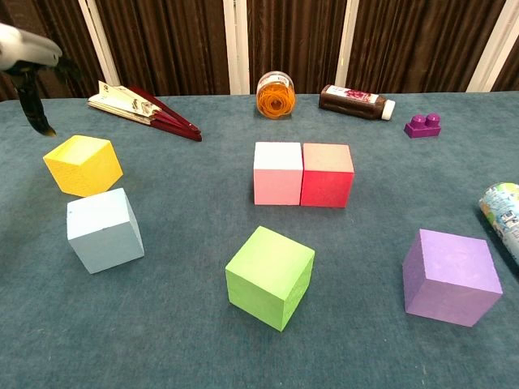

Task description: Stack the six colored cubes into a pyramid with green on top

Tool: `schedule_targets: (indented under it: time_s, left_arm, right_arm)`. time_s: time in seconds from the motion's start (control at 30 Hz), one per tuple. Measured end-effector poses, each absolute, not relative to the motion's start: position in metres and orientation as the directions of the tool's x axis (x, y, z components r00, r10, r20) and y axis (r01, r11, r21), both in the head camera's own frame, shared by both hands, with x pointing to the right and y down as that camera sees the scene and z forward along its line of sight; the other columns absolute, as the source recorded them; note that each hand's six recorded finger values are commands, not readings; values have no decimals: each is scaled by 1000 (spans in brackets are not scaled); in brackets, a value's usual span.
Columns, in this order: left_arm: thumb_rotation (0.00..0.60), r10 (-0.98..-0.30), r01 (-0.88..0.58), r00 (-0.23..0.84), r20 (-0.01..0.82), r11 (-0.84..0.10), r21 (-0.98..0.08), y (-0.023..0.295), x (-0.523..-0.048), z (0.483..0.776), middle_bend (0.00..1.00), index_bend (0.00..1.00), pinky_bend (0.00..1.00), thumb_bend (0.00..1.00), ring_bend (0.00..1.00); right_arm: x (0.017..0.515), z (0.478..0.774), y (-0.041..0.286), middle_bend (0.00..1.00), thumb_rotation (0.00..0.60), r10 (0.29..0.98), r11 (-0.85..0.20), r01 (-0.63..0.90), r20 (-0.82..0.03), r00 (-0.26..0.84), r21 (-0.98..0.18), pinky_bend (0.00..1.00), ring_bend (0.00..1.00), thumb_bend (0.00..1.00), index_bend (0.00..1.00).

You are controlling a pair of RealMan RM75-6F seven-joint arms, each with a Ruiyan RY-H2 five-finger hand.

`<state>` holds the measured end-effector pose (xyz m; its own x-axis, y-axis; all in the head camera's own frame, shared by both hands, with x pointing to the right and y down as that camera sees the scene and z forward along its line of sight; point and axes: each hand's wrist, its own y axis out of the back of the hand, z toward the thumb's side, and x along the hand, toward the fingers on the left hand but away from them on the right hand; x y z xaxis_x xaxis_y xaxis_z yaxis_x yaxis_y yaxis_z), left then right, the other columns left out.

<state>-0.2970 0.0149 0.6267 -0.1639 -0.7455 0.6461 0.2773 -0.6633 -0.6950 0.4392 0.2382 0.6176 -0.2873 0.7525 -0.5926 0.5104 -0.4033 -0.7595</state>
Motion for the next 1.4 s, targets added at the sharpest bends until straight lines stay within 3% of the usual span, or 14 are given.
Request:
schedule_targets:
  time_s: [0.17,0.47,0.83,1.4]
  left_arm:
    - [600,-776,388,-8,630,-584,-713,10,-296,623,62,31,0,258,0]
    - [600,-648,428,168,743,-631,-647,16,-305,653,62,47,0,258,0]
    - [600,-596,378,220,772,-678,-631,16,-326,669,62,48,0,257,0]
    - [600,-607,204,222,763,-737,-645,18,-356,689,123,122,0,257,0]
  right_arm:
    - [438,618,239,30,600,750,-409,504,-595,-289,-760,0,0,273,28]
    - [439,619,239,30,600,747,-409,490,-591,-305,-770,0,0,272,28]
    - [438,623,240,30,600,738,-423,476,-598,-312,-771,0,0,273,28]
    - [435,628,242,29,600,724,-444,463,-612,-319,-767,0,0,272,28]
